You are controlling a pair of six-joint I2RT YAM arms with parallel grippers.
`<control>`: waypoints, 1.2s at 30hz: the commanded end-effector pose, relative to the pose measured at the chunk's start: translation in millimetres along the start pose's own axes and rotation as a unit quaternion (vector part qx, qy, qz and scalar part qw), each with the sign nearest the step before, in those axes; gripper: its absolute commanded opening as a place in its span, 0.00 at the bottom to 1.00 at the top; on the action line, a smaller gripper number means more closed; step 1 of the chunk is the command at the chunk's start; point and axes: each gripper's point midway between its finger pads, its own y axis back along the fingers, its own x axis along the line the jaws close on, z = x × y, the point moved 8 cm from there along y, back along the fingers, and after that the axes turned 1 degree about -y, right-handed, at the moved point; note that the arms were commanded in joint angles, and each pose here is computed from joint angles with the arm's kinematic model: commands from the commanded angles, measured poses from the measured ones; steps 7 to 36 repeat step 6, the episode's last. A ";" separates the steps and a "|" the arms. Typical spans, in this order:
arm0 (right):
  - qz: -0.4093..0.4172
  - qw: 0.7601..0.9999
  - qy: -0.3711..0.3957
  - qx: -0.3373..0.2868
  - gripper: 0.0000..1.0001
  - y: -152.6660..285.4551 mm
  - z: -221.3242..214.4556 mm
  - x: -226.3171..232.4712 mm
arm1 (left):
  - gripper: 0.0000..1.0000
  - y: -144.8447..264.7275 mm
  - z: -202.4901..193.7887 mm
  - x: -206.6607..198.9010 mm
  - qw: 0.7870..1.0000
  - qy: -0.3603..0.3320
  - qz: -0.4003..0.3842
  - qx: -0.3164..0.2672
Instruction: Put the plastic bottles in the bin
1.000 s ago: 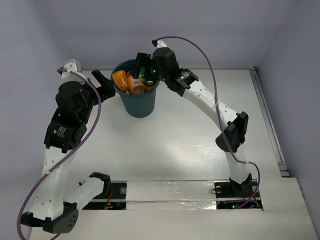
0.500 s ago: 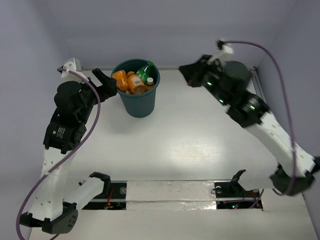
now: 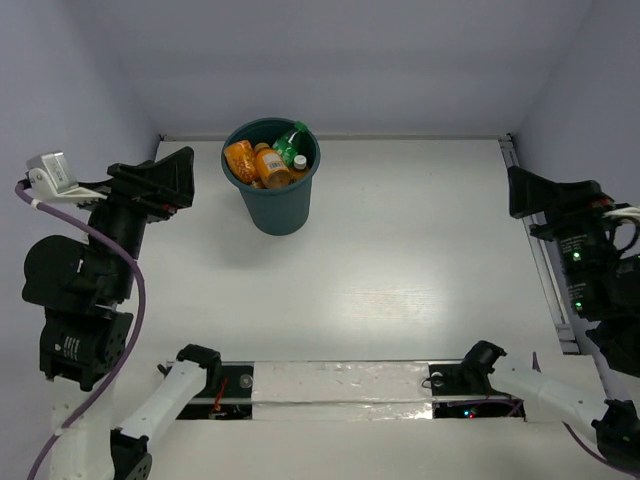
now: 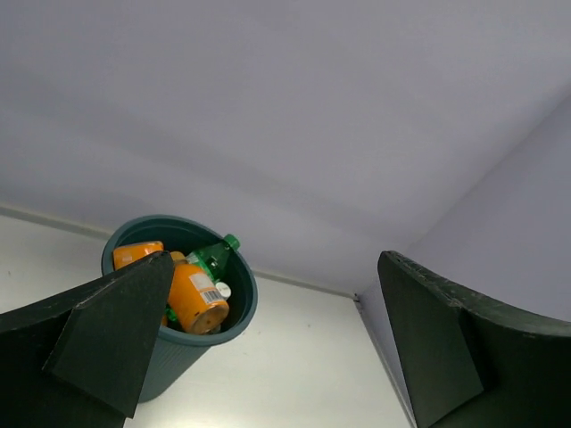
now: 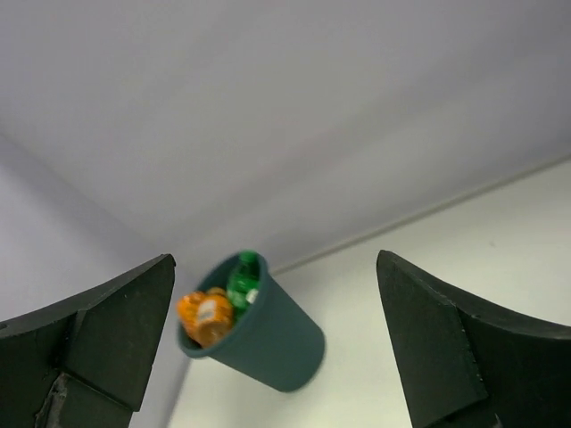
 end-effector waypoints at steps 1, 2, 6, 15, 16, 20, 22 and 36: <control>-0.050 0.997 0.045 0.038 1.00 -8.0 -29.9 -14.1 | 0.99 0.8 8.0 -4.6 1.000 -0.005 -0.009 -0.012; -0.051 0.997 0.049 0.044 1.00 -8.6 -33.3 -14.9 | 0.99 1.0 5.7 -3.2 1.000 -0.005 -0.005 -0.007; -0.035 0.996 0.056 0.057 1.00 -8.9 -38.5 -12.7 | 0.99 0.5 -13.0 5.1 1.000 0.002 0.006 0.028; -0.035 0.996 0.056 0.057 1.00 -8.9 -38.5 -12.7 | 0.99 0.5 -13.0 5.1 1.000 0.002 0.006 0.028; -0.035 0.996 0.056 0.057 1.00 -8.9 -38.5 -12.7 | 0.99 0.5 -13.0 5.1 1.000 0.002 0.006 0.028; -0.035 0.996 0.056 0.057 1.00 -8.9 -38.5 -12.7 | 0.99 0.5 -13.0 5.1 1.000 0.002 0.006 0.028; -0.035 0.996 0.056 0.057 1.00 -8.9 -38.5 -12.7 | 0.99 0.5 -13.0 5.1 1.000 0.002 0.006 0.028; -0.035 0.996 0.056 0.057 1.00 -8.9 -38.5 -12.7 | 0.99 0.5 -13.0 5.1 1.000 0.002 0.006 0.028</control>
